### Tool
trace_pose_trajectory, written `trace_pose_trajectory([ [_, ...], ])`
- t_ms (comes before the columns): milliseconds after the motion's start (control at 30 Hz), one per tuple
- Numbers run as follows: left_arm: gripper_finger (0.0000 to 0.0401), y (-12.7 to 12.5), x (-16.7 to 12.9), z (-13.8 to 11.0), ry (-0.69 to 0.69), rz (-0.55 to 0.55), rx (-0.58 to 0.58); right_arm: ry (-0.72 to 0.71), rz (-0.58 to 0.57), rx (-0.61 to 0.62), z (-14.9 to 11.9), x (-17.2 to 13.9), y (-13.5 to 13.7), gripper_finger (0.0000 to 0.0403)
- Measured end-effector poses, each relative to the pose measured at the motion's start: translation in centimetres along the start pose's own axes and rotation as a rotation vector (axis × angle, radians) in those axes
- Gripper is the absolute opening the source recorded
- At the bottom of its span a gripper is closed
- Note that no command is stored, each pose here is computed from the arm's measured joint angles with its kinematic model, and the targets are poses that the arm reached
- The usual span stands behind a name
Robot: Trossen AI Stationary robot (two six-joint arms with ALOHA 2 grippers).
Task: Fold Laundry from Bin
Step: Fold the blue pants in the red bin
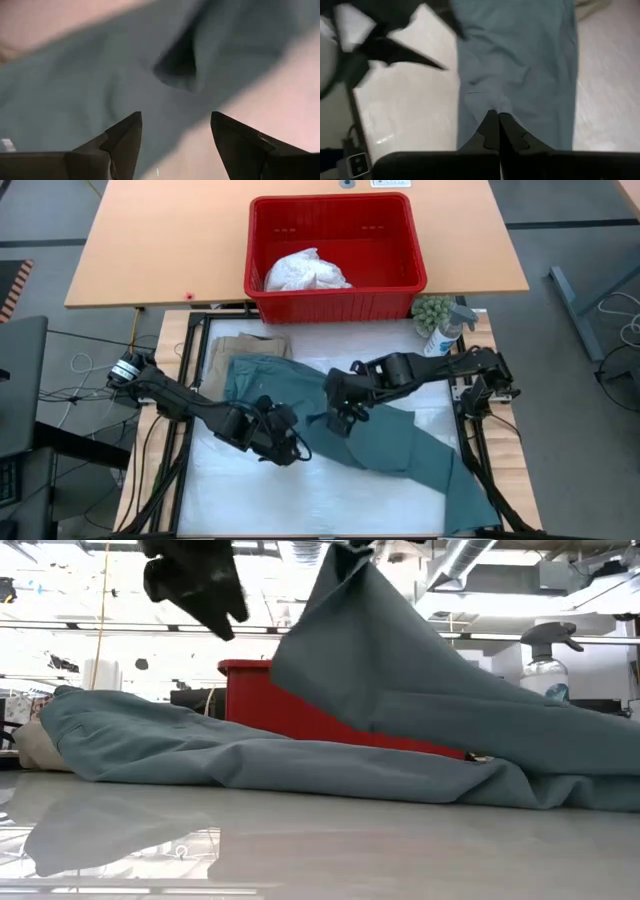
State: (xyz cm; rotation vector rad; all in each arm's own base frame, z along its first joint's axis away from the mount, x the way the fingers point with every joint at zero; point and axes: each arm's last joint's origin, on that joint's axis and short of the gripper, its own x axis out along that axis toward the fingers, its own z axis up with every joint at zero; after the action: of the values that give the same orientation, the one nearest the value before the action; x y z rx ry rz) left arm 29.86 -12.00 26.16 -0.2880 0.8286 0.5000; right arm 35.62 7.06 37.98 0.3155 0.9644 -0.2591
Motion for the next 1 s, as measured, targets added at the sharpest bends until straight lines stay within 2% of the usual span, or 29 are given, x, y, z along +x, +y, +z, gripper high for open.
trace_pose_trajectory([
  [133, 0.0226, 0.3, 0.1, -0.7, -0.078, 0.086, -0.068, -0.007, 0.010, -0.027, 0.1, -0.2, -0.2, 0.0014],
  [300, 0.0226, 0.0, 0.4, -2.5, -0.225, 0.152, -0.085, -0.009, 0.012, -0.074, 0.1, -0.2, -0.1, 0.0014],
  [400, 0.0226, -0.9, 0.6, -3.8, -0.312, 0.106, -0.102, -0.008, 0.013, -0.091, 0.1, -0.2, -0.1, 0.0014],
  [567, 0.0226, -1.9, 1.3, -5.4, -0.417, -0.027, -0.225, -0.014, 0.009, -0.106, 0.4, -0.2, -0.5, 0.0014],
  [767, 0.0228, -1.2, 3.2, -6.3, -0.421, -0.135, -0.269, -0.004, 0.052, -0.125, 0.8, -0.1, -0.9, 0.0014],
  [1000, 0.0262, -0.7, 4.0, -5.6, -0.400, -0.129, -0.139, -0.013, 0.072, -0.136, 1.2, 0.0, -1.3, 0.0014],
])
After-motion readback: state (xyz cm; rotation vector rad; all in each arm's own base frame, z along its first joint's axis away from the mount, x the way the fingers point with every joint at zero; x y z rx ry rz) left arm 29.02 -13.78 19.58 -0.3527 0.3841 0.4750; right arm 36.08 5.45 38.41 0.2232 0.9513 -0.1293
